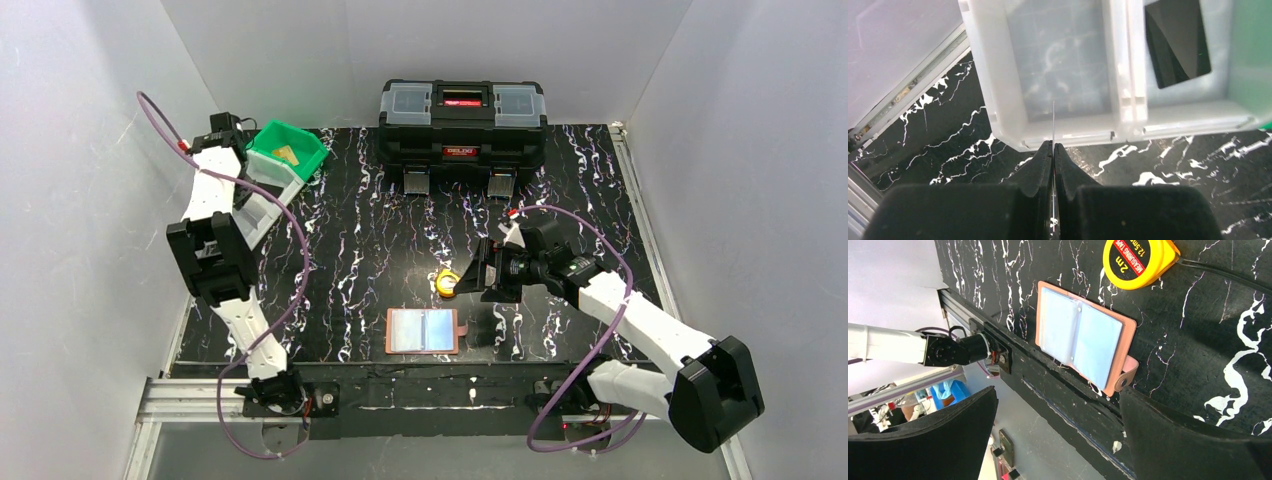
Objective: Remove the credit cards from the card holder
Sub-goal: Place the credit card in the storage box.
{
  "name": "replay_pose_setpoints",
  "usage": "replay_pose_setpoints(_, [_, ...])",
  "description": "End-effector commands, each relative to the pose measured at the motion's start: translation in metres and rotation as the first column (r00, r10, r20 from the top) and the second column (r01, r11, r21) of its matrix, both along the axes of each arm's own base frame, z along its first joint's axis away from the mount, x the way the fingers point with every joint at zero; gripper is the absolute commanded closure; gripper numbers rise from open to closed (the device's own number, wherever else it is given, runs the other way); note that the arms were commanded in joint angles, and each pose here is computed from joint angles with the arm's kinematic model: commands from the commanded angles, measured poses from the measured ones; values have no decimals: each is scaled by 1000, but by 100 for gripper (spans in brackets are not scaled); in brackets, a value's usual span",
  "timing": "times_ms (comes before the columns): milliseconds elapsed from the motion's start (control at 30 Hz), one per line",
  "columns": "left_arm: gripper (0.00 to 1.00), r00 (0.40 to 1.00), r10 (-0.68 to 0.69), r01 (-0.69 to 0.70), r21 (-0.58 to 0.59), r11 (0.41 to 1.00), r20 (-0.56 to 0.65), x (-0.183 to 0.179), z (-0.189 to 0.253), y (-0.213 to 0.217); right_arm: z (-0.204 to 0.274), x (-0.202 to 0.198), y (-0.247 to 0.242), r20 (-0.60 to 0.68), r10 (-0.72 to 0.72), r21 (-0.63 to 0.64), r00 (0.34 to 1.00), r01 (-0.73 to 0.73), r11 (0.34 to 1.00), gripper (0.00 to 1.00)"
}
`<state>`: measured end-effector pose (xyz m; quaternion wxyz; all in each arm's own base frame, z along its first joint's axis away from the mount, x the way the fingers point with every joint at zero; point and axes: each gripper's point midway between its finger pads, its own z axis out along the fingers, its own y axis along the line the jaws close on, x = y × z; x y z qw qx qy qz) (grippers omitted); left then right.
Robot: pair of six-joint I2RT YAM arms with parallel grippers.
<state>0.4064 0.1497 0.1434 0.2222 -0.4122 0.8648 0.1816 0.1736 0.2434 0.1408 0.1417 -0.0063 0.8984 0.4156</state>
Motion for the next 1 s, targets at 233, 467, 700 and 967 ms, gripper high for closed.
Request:
replay_pose_setpoints(233, [100, 996, 86, -85, 50, 995, -13, 3, 0, 54, 6, 4, 7, 34, 35, 33, 999, -36, 999, 2])
replay_pose_setpoints(467, [95, 995, 91, -90, 39, 995, -29, 11, -9, 62, 4, 4, 8, 27, 38, 37, 999, -39, 999, 1])
replay_pose_setpoints(700, [67, 996, 82, -81, 23, 996, -18, 16, -7, 63, 4, 3, 7, 27, 40, 38, 999, -41, 998, 2])
replay_pose_setpoints(967, [43, 997, 25, -21, -59, 998, 77, 23, 20, 43, 3, 3, 6, 30, 33, 34, 999, -34, 999, 2])
